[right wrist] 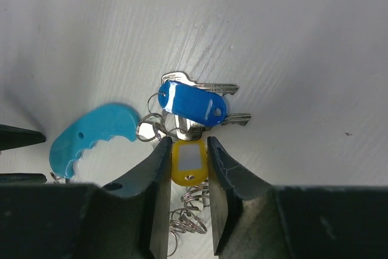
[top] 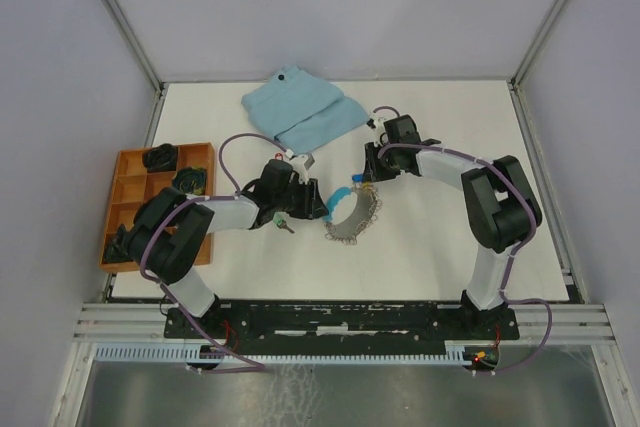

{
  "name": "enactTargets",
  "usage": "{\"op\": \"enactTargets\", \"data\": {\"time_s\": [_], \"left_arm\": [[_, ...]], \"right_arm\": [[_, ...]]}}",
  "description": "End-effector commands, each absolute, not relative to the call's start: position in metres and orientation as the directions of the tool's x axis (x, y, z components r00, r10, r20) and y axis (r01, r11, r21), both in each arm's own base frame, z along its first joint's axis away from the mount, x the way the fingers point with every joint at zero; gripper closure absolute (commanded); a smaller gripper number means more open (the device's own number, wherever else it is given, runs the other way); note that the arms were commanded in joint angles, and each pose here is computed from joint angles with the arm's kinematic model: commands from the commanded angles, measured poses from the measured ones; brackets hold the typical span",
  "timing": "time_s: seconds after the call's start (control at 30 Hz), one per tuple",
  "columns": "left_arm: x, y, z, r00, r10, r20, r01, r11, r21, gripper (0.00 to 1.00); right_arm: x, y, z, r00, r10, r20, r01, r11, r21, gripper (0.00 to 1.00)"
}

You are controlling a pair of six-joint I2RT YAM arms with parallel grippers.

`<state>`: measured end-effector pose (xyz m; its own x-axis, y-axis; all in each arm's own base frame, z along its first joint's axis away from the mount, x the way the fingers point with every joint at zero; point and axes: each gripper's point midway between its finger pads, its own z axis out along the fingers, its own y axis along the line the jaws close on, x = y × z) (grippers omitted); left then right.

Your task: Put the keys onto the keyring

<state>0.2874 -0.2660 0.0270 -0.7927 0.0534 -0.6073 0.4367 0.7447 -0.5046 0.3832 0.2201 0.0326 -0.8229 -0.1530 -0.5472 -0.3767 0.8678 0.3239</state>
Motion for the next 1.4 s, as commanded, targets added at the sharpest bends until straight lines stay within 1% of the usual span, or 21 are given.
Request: {"op": "enactTargets", "data": {"time_s": [0.0, 0.07, 0.17, 0.2, 0.47, 0.87, 1.03, 1.2, 1.37], "left_arm": [[0.292, -0.271, 0.031, -0.761, 0.085, -0.643, 0.489, 0.727, -0.482, 0.50], [0.292, -0.271, 0.034, -0.754, 0.081, -0.652, 0.493, 0.725, -0.480, 0.49], [0.293, -0.271, 0.043, -0.732, 0.067, -0.678, 0.508, 0.717, -0.477, 0.45], [0.293, -0.271, 0.047, -0.723, 0.062, -0.688, 0.514, 0.714, -0.476, 0.44], [0.291, -0.273, 0.076, -0.650, 0.051, -0.758, 0.585, 0.670, -0.457, 0.36], [0.287, -0.287, 0.104, -0.553, 0.062, -0.831, 0.703, 0.570, -0.425, 0.32], [0.285, -0.295, 0.115, -0.501, 0.077, -0.862, 0.764, 0.506, -0.399, 0.31], [0.279, -0.305, 0.122, -0.470, 0.095, -0.877, 0.816, 0.424, -0.392, 0.33], [0.280, -0.312, 0.120, -0.457, 0.120, -0.882, 0.840, 0.383, -0.383, 0.35]], "right_arm": [[0.389, 0.223, 0.039, -0.809, -0.176, -0.561, -0.405, 0.858, 0.315, 0.73], [0.386, 0.224, 0.042, -0.810, -0.178, -0.559, -0.412, 0.851, 0.327, 0.80], [0.382, 0.225, 0.054, -0.800, -0.175, -0.574, -0.423, 0.843, 0.333, 0.96], [0.380, 0.225, 0.058, -0.795, -0.176, -0.580, -0.427, 0.841, 0.331, 0.99], [0.365, 0.231, 0.097, -0.751, -0.196, -0.630, -0.471, 0.828, 0.304, 0.99], [0.343, 0.244, 0.153, -0.675, -0.224, -0.703, -0.543, 0.796, 0.267, 0.99], [0.334, 0.245, 0.169, -0.649, -0.233, -0.724, -0.568, 0.782, 0.257, 0.99], [0.327, 0.247, 0.179, -0.637, -0.237, -0.733, -0.586, 0.767, 0.261, 0.99], [0.319, 0.251, 0.189, -0.622, -0.242, -0.745, -0.611, 0.745, 0.267, 0.99]]}}
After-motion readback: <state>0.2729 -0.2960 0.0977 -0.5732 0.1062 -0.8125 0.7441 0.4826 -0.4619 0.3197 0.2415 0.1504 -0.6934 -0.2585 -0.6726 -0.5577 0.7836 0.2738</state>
